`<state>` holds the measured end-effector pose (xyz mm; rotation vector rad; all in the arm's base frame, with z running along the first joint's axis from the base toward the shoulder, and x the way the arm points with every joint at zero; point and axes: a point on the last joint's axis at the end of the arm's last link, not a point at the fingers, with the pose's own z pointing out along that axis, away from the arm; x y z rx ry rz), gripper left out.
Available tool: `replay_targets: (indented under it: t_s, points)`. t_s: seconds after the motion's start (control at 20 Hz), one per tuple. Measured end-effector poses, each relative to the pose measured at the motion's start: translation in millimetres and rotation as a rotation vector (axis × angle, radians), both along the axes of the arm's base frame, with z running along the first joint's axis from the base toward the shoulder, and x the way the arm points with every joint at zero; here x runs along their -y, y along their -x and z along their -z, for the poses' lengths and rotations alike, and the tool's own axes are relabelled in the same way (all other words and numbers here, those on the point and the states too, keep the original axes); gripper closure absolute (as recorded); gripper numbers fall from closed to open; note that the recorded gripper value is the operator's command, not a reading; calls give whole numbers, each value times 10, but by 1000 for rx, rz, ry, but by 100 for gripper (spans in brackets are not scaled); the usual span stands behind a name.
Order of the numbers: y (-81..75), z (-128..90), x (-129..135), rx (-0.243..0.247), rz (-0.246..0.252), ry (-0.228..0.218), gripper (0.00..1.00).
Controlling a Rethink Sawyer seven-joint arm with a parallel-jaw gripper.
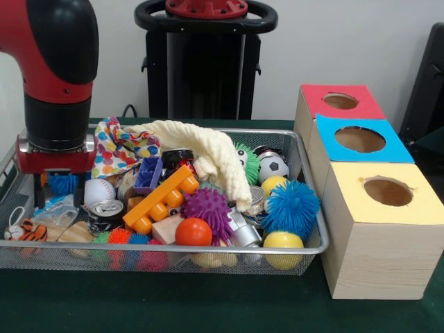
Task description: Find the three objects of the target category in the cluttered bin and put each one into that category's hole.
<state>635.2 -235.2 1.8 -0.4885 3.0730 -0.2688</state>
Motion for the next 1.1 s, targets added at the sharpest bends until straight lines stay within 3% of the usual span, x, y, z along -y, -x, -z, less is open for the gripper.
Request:
replay_targets:
  t_s: [0.55, 1.1]
  points:
    - [94, 52, -22, 11, -3, 3, 0]
    - [137, 169, 17, 112, 12, 4, 0]
